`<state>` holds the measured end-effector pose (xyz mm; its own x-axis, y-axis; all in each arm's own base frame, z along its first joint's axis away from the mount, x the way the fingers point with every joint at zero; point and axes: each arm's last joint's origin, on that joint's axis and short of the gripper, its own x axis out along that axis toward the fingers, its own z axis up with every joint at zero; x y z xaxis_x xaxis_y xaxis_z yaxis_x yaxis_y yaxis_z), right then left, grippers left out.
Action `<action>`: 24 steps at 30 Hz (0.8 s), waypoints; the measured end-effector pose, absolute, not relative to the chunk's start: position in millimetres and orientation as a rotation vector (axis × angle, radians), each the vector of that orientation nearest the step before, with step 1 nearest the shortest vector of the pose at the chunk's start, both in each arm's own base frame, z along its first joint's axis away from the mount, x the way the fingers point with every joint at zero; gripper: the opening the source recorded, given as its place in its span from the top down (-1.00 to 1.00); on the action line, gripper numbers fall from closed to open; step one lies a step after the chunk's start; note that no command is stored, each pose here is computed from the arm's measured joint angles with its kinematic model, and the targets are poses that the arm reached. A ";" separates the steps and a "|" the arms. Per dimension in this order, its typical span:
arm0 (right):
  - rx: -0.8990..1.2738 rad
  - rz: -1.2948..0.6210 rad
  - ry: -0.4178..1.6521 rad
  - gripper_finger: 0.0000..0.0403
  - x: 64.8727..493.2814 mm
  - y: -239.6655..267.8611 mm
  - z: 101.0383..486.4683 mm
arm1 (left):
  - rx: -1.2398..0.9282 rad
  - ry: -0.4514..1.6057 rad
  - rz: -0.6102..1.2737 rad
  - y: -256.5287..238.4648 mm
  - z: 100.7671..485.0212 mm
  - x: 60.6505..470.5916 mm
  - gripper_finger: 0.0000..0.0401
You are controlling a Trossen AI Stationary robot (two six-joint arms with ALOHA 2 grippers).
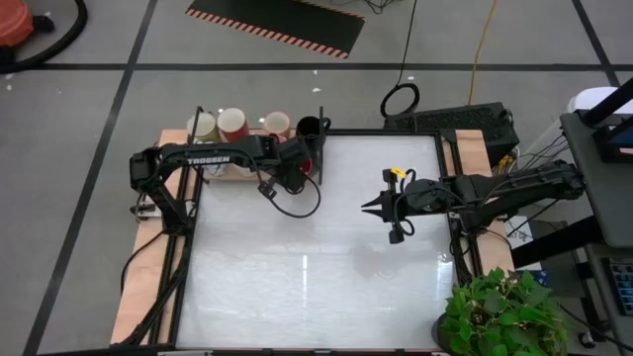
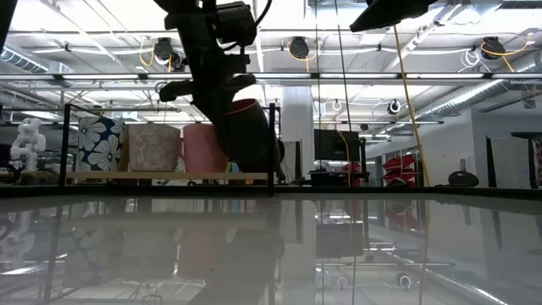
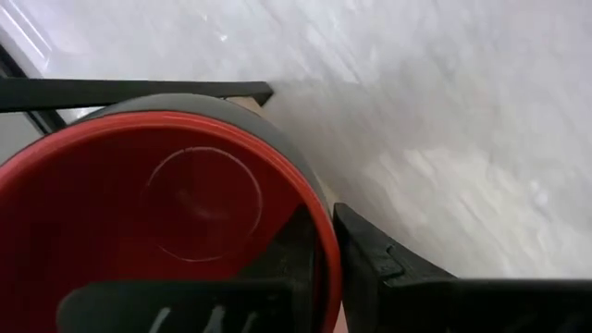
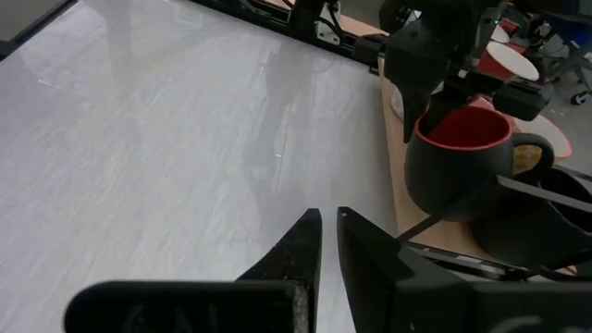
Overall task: Place coffee mugs
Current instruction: Put the orange mug on the shelf
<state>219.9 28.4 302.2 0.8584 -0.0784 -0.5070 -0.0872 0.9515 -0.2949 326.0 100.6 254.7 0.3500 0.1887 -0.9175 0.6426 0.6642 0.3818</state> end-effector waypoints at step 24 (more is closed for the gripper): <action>-0.316 0.005 0.541 0.84 219.9 28.5 302.2 | 0.892 1.193 -0.284 102.0 255.8 331.6 0.71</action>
<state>219.9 28.5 302.2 0.8585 -0.0778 -0.5068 -0.0877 0.9516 -0.2945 331.6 102.0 255.8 0.3815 0.2506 -0.8897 0.6244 0.6399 0.4480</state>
